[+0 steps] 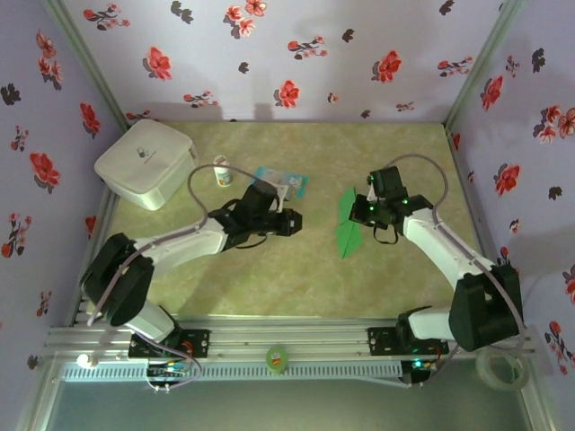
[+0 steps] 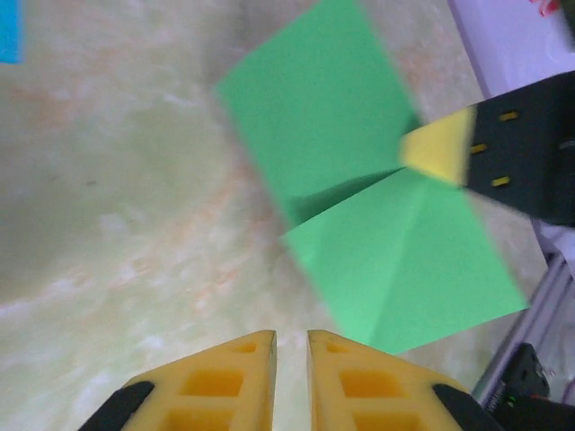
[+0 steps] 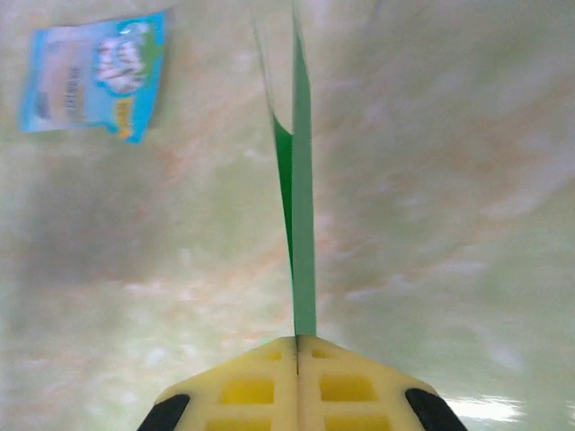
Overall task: Fold a paper plane with a square sheet of paper (pick it up from the middle)
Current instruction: Turn over the paper at the center of the table.
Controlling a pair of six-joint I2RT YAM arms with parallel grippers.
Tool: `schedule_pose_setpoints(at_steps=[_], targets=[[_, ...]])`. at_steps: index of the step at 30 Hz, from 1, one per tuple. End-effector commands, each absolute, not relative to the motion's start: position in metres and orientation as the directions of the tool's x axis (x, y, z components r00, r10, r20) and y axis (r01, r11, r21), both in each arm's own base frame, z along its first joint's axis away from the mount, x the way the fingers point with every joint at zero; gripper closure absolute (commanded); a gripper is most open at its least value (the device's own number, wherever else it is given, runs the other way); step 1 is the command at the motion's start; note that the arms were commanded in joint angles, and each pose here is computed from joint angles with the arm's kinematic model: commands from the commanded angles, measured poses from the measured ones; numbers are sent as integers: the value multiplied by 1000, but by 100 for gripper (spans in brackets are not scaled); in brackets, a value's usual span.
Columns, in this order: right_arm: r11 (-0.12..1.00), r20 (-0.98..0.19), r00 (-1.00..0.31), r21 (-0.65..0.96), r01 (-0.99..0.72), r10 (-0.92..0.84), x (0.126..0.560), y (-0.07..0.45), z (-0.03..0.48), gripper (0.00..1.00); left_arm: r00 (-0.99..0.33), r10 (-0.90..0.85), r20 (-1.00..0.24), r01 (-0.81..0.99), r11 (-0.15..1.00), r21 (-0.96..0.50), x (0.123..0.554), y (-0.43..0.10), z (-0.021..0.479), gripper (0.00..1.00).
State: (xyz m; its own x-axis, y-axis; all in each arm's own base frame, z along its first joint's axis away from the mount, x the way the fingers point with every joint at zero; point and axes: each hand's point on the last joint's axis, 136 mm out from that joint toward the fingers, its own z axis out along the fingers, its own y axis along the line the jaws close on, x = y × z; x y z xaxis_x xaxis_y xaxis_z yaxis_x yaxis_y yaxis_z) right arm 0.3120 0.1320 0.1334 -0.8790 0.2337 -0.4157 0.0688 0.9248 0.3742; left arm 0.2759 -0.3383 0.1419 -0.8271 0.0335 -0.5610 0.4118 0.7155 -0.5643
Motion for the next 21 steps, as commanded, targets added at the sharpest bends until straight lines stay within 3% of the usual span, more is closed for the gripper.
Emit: schedule_pose_setpoints(at_steps=[1,5,14,17,21], targets=[[992,-403,-915,-107,67,19,281,74,134,97,-781,-122,-613,306,781,-545,295,-301,148,82],[941,-418,-903,-335,47,-104,287,75,147,96,-741,-263,-617,188,802,-567,297,-258,148,80],[861,-351,-878,-493,-123,-326,307,166,113,96,-635,-436,-638,-8,829,-559,281,-180,151,77],[851,-309,-877,-491,-185,-368,309,207,97,96,-617,-454,-643,-30,830,-557,273,-166,153,77],[897,-282,-879,-338,-283,-384,300,269,72,92,-608,-461,-646,-45,833,-552,266,-156,155,76]])
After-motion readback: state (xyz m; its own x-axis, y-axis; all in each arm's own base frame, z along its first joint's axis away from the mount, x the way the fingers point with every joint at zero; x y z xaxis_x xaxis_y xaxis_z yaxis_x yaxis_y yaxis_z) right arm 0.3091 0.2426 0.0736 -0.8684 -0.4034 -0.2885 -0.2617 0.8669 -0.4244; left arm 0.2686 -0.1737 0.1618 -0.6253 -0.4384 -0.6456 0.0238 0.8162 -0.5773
